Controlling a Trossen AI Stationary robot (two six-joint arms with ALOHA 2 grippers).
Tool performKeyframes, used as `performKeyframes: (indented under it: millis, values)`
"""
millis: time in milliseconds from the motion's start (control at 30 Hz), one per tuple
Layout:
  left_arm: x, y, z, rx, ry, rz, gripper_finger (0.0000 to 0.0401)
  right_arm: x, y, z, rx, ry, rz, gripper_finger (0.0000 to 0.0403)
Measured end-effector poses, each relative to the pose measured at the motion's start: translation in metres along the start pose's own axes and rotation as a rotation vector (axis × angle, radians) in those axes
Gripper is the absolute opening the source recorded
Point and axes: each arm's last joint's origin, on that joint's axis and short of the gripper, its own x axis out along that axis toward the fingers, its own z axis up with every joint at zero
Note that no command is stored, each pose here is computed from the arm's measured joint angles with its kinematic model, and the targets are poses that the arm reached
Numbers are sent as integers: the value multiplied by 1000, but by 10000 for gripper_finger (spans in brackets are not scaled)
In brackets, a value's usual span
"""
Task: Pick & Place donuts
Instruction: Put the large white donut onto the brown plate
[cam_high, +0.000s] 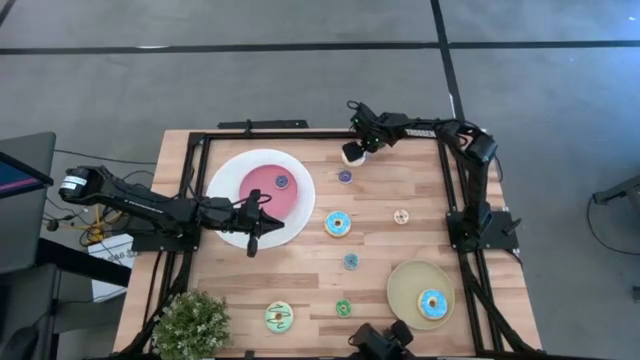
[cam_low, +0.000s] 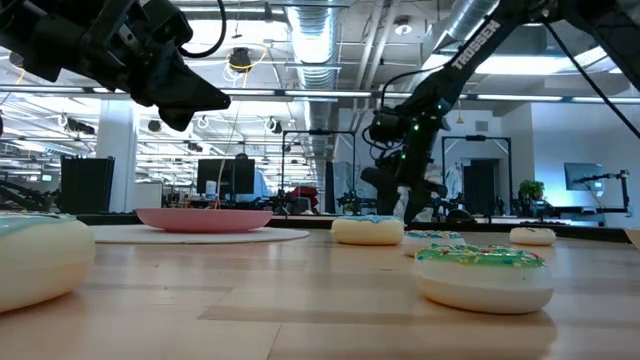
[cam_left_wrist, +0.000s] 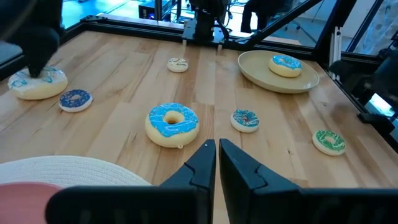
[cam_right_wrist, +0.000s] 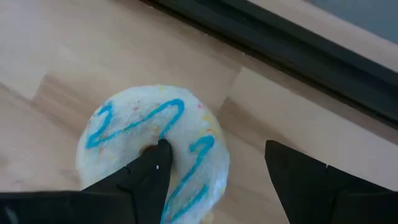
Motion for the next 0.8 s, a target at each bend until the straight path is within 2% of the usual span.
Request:
performKeyframes:
  millis: [200,433,800]
  values:
    - [0,0,0,1,5,1,13,11,4,-1,-14,-3,2,248]
    - [0,0,-1,24,6,2,13,2,6,1,-18,-20,13,242]
    - [0,0,0,24,5,2,13,2,13,-5,-39,18,11,162]
